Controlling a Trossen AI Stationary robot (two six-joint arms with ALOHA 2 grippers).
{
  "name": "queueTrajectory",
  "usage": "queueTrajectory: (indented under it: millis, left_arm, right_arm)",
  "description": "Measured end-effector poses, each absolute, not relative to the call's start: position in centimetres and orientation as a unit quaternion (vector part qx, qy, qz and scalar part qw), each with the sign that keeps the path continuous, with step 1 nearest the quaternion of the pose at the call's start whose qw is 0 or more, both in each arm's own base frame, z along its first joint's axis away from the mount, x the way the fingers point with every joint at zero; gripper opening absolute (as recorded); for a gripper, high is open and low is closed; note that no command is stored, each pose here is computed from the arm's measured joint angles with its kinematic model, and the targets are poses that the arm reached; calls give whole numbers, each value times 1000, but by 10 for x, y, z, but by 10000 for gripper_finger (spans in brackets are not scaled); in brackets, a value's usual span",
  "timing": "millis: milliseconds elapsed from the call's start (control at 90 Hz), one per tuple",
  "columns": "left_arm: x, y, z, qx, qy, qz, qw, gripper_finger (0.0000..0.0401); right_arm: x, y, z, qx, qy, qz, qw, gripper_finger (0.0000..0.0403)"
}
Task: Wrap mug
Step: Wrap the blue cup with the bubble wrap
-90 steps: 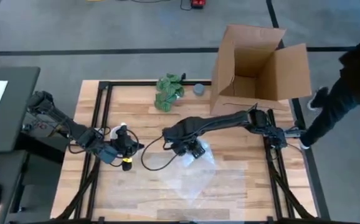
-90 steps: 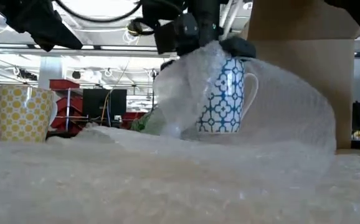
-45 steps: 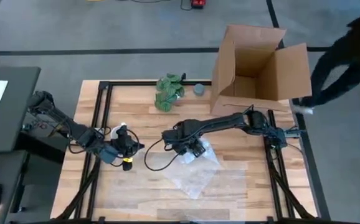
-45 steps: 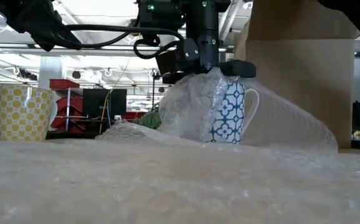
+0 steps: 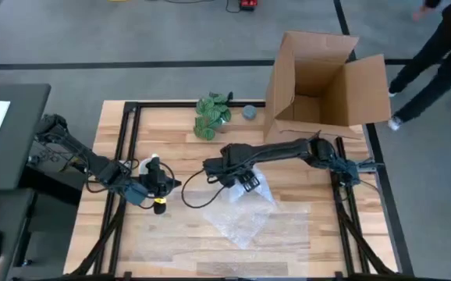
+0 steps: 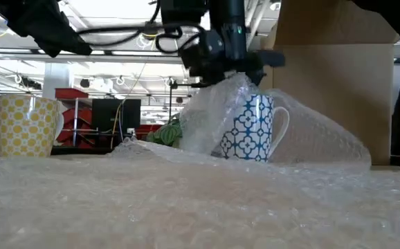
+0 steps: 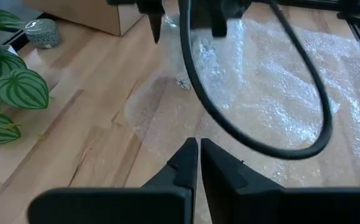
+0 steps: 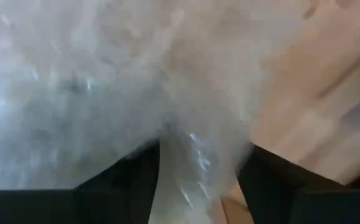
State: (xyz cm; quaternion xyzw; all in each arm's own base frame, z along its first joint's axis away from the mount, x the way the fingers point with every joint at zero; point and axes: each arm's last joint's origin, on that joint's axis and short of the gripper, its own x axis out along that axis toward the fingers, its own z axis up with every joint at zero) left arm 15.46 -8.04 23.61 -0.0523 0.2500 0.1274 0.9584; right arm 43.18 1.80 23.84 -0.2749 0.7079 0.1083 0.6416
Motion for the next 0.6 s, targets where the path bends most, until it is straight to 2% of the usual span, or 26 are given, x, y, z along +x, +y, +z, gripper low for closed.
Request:
queueTrajectory:
  millis: [156, 356, 489, 600]
  left_arm:
    - [155, -80, 236, -53, 250, 127, 958, 0]
    - [154, -81, 236, -59, 255, 121, 958, 0]
    - [154, -81, 236, -62, 255, 121, 957, 0]
    - [154, -81, 236, -64, 254, 122, 957, 0]
  right_arm:
    - [428, 17, 265, -267, 712, 68, 646, 179]
    - [416, 23, 304, -228, 668, 21, 708, 149]
    - [413, 32, 324, -137, 609, 100, 775, 107]
    - [419, 37, 320, -103, 572, 163, 797, 62]
